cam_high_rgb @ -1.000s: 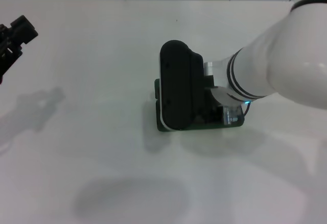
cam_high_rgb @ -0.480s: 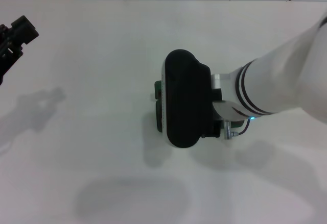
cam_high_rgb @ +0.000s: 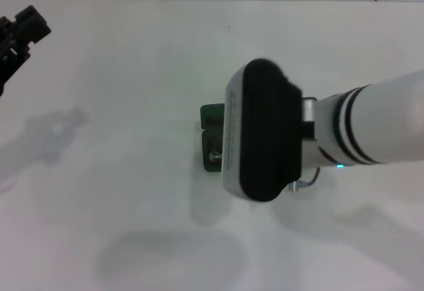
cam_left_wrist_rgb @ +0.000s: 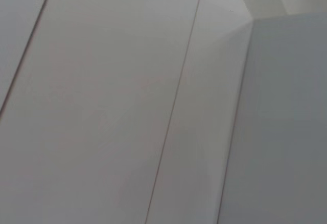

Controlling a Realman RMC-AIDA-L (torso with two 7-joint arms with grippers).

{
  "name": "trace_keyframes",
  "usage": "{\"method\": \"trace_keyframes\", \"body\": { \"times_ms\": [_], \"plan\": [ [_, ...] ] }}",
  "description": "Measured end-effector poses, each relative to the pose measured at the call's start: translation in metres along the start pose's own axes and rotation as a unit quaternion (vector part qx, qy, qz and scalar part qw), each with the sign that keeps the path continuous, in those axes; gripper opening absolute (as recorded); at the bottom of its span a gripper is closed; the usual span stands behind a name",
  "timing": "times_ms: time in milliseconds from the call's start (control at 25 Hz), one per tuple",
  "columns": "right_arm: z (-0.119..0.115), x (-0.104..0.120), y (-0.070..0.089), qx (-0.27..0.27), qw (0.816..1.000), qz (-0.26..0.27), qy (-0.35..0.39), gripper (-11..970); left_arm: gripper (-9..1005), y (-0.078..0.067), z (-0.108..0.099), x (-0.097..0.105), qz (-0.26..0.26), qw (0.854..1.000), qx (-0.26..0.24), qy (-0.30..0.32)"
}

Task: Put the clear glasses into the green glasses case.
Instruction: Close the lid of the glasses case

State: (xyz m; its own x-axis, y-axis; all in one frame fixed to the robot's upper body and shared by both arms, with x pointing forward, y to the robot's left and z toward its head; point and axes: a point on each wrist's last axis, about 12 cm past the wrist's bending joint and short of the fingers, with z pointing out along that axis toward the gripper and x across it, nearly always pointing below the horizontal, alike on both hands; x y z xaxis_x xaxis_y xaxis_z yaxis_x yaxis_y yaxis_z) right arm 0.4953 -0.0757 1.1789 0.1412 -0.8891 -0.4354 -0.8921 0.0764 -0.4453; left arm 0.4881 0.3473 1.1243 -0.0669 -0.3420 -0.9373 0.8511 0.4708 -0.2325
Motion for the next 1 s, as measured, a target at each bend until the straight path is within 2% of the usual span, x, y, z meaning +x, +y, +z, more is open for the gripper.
{"method": "trace_keyframes", "body": {
  "times_ms": [280,400,520,680,760,800,840,880,960,1000],
  "plan": [
    [-0.029,0.008,-0.016,0.008,0.992,0.070,-0.103,246,171,0.005,0.003,-0.006,0.004,1.000,0.005,0.003],
    [-0.051,0.024,-0.025,-0.009,0.977,0.119,-0.175,246,171,0.007,0.001,-0.009,-0.001,1.000,0.003,0.010],
    [-0.075,0.052,-0.033,-0.027,0.954,0.164,-0.248,250,171,0.009,0.005,-0.011,-0.009,1.000,0.007,0.012],
    [-0.100,0.100,-0.037,-0.068,0.905,0.233,-0.349,254,172,0.014,0.019,-0.015,-0.022,0.999,0.023,0.018],
    [-0.106,0.136,-0.038,-0.071,0.873,0.282,-0.393,257,172,0.016,0.028,-0.016,-0.029,0.999,0.035,0.026],
    [-0.108,0.149,-0.037,-0.068,0.861,0.297,-0.407,258,172,0.017,0.032,-0.016,-0.031,0.998,0.039,0.030],
    [-0.108,0.149,-0.037,-0.068,0.861,0.297,-0.407,259,172,0.018,0.038,-0.016,-0.034,0.998,0.046,0.034],
    [-0.115,0.196,-0.032,-0.039,0.825,0.348,-0.444,260,172,0.019,0.045,-0.016,-0.037,0.997,0.050,0.037],
    [-0.119,0.218,-0.027,-0.015,0.806,0.371,-0.460,262,172,0.021,0.057,-0.015,-0.041,0.997,0.054,0.038],
    [-0.121,0.229,-0.023,0.000,0.795,0.382,-0.470,263,172,0.024,0.072,-0.014,-0.043,0.996,0.057,0.044]
  ]
}}
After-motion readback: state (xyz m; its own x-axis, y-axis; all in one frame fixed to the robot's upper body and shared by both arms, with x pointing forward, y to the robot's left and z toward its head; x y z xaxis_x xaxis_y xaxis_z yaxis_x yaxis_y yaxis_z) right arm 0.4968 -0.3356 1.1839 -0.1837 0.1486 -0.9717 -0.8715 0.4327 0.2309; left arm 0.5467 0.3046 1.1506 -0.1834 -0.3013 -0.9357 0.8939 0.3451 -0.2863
